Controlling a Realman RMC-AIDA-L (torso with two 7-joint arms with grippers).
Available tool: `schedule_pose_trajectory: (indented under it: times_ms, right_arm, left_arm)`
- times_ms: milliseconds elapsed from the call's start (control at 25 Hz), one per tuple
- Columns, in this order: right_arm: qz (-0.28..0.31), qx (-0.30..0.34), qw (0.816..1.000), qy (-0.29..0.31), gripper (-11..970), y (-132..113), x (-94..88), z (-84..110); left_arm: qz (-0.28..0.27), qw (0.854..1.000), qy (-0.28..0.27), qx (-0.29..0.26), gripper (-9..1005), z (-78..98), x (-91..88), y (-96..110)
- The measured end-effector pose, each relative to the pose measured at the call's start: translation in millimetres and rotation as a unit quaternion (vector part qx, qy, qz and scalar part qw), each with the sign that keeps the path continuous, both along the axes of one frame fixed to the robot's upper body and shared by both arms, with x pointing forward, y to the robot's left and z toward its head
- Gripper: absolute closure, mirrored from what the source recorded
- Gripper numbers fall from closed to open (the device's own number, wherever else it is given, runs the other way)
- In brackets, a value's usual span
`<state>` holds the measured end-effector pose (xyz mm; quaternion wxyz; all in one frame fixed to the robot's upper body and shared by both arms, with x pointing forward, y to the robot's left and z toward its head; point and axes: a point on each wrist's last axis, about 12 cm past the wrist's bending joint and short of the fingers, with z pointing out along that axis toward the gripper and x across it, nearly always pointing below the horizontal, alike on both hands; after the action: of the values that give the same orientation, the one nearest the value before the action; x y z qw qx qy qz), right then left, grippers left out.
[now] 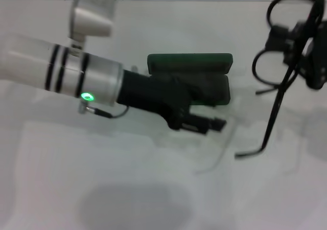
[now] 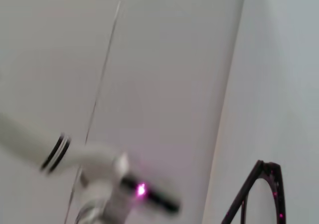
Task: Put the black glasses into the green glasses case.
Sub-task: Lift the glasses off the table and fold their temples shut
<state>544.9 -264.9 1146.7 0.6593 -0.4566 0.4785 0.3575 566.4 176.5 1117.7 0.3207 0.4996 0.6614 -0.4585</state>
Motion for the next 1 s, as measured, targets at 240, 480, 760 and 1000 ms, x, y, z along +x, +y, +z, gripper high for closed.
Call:
schedule_pose_trajectory:
  times_ms: [240, 480, 760, 1000]
  right_arm:
    - [-0.022, 0.039, 0.999, 0.004, 846, 13, 14.0, 1.6]
    - [-0.044, 0.012, 0.999, 0.028, 847, 26, 24.5, -15.3]
    - [-0.041, -0.006, 0.998, 0.049, 847, 35, 26.6, -24.8]
    - [-0.019, -0.032, 0.997, 0.061, 847, 37, 20.8, -32.4]
  left_arm:
    - [-0.072, 0.997, 0.007, 0.009, 374, -0.9, -10.7, -27]
    - [-0.093, 0.995, -0.005, -0.041, 374, 10.9, -14.5, -28]
    - [-0.087, 0.990, -0.033, -0.106, 374, 25.6, -11.8, -29]
    - [-0.069, 0.989, -0.043, -0.123, 374, 31.5, -6.5, -24]
